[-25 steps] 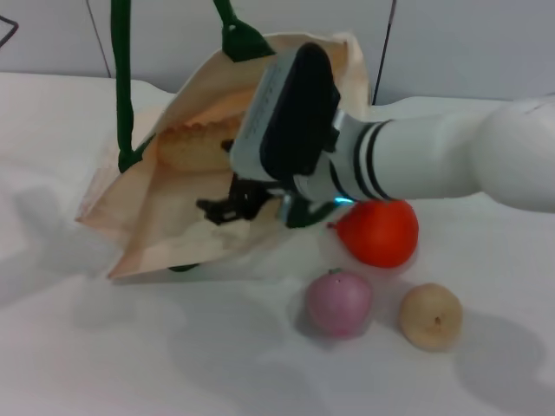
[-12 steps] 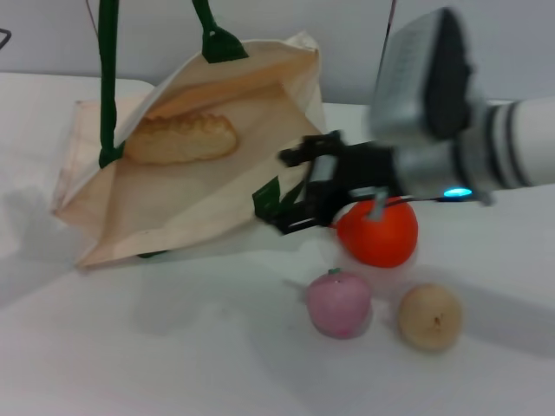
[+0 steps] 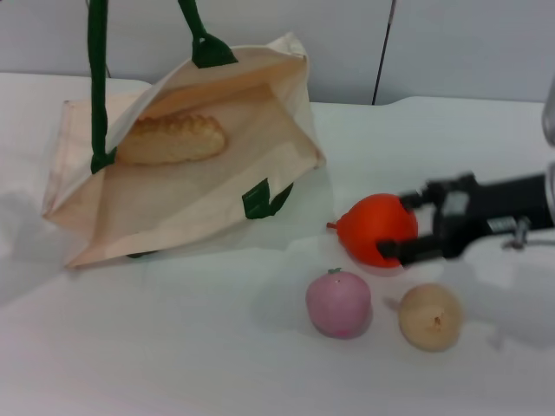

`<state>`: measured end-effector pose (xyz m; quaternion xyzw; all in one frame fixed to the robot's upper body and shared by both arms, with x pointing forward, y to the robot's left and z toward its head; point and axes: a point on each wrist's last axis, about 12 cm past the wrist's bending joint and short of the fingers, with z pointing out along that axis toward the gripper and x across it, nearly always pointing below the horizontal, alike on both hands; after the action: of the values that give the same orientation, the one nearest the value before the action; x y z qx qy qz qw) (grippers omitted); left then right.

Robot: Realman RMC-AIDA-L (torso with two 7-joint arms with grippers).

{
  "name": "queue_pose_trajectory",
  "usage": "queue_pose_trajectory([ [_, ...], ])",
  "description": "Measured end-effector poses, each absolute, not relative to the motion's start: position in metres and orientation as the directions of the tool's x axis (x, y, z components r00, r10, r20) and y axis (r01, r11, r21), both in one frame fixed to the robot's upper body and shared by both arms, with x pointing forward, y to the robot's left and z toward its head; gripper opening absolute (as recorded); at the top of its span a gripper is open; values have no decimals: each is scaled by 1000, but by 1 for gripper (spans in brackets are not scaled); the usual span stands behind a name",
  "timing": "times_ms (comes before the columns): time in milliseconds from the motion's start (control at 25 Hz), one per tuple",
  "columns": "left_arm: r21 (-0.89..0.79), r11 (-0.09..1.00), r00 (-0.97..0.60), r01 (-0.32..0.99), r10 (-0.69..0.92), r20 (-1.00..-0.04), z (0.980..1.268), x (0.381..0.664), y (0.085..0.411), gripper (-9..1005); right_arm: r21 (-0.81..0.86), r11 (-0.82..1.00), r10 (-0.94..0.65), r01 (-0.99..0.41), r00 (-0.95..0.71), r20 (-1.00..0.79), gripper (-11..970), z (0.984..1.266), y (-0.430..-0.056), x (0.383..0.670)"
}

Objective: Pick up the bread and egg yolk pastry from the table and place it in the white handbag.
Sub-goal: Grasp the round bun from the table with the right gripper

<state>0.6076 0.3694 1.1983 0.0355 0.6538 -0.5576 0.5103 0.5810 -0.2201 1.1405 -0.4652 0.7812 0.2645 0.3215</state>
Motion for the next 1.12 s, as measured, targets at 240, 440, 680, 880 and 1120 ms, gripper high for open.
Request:
queue_pose_trajectory([
  [240,-699,383,-474,604,-532,-701,1197,606,374,213,164,476,-617,-864,-461,-638,891,1119,-235,569],
  [440,-700,388,-472,599,-536,-700,1196,605,376,215,183,493,-635,-850,-496,-592,891,1113,-242,566],
  [680,-700,389,-470,600,-537,-701,1197,605,376,218,216,500,-674,-839,-534,-511,890,1097,-242,566],
  [880,-699,390,-461,599,-546,-699,1198,605,378,220,241,483,-701,-842,-536,-470,889,1090,-237,567],
  [1120,-702,395,-459,592,-551,-697,1196,605,379,222,234,472,-715,-850,-524,-463,888,1091,-234,566],
])
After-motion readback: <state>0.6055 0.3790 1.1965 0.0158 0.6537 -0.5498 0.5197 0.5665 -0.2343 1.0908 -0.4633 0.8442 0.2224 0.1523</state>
